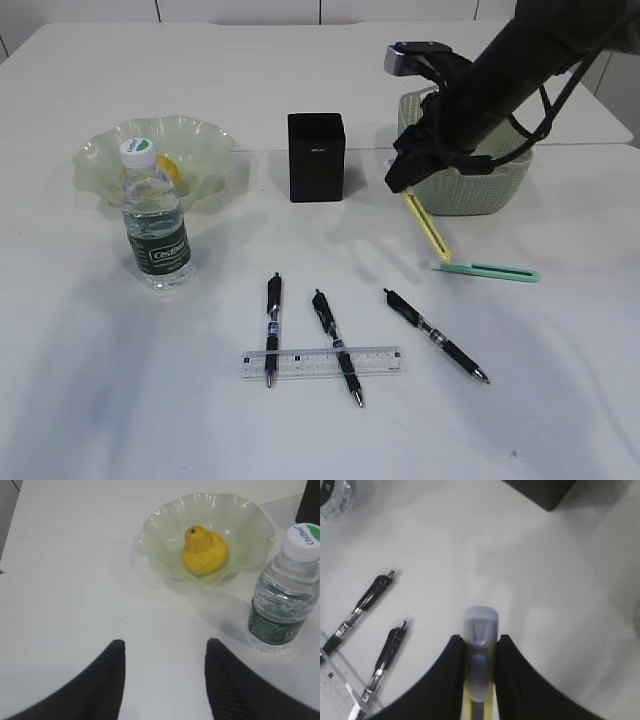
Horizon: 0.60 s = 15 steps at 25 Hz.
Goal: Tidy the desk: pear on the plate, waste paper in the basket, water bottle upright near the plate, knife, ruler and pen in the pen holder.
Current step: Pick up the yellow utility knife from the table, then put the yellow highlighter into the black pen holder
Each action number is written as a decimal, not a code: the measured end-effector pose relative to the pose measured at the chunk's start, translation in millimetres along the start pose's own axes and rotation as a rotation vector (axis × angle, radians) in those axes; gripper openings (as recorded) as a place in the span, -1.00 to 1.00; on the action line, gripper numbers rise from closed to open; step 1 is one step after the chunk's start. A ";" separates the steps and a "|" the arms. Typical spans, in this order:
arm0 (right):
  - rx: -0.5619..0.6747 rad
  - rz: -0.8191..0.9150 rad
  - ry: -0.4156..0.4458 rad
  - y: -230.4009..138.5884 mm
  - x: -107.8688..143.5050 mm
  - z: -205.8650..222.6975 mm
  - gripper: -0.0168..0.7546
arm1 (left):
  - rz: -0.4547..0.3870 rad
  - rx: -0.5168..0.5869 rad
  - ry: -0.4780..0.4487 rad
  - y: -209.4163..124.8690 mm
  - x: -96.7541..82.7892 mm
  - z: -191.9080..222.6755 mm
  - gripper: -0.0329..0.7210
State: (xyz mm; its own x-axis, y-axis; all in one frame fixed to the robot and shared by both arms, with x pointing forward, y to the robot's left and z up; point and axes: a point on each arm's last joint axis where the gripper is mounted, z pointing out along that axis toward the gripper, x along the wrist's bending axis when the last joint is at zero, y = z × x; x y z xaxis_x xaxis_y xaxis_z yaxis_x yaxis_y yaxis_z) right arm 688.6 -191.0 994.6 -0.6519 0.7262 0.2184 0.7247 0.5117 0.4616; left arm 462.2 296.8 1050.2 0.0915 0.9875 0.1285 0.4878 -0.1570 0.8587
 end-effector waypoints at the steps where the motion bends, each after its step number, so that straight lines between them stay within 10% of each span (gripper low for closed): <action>1: -0.021 -0.006 0.000 2.7 0.2 -1.0 -0.63 | 0.000 0.000 0.000 0.0 0.0 0.0 0.05; 15: -0.385 -0.113 -0.041 39.5 -0.7 -14.2 -0.63 | 0.000 -0.055 0.007 5.0 0.6 -0.1 0.04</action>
State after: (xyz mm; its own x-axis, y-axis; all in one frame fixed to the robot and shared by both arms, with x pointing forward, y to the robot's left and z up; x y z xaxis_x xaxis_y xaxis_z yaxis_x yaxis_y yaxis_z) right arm 714.5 -177.8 1024.9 -0.7077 0.6969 0.1164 0.5069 0.3861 0.7707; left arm 464.6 296.7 1054.7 0.0853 0.9876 0.1318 0.4396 -0.1561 0.8845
